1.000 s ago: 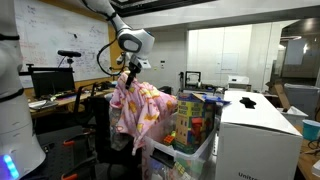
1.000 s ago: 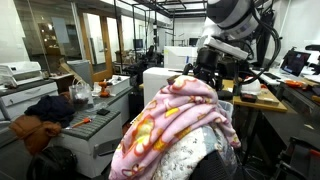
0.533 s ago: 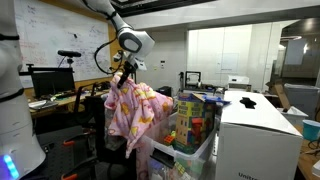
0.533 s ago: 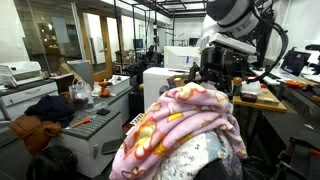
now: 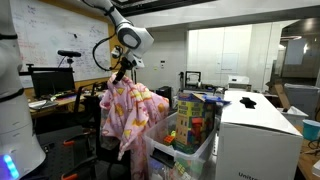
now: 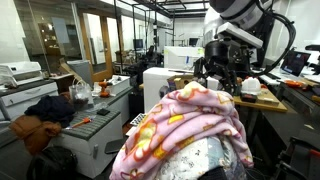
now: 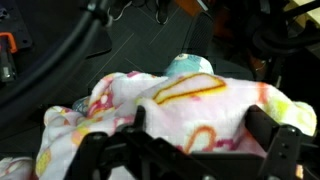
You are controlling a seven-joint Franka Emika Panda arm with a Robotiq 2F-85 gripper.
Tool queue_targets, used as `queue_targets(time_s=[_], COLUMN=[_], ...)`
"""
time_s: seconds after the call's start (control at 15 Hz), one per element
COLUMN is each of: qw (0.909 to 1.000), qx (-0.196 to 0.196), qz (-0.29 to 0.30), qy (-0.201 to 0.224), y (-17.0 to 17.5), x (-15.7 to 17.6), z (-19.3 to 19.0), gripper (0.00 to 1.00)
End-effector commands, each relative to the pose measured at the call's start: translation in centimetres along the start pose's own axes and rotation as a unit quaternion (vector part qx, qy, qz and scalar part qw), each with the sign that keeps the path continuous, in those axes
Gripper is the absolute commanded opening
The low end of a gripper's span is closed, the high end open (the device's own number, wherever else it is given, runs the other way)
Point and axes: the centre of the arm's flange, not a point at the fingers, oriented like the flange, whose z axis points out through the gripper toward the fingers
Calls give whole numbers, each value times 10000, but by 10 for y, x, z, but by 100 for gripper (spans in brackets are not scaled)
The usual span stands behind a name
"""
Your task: Pick up the blanket and put it on the chair
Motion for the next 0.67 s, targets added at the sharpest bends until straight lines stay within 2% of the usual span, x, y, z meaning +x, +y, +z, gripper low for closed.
queue_targets(time_s=[0.0, 0.2, 0.33, 0.6], qw=[9983, 9979, 9958, 9830], qx=[87, -179, -501, -708], qz=[-580, -599, -195, 418], qy=[-58, 180, 744, 1643], y=[-5, -7, -5, 16], x=[-20, -22, -16, 17], z=[-9, -11, -15, -34], gripper=[100, 100, 100, 100])
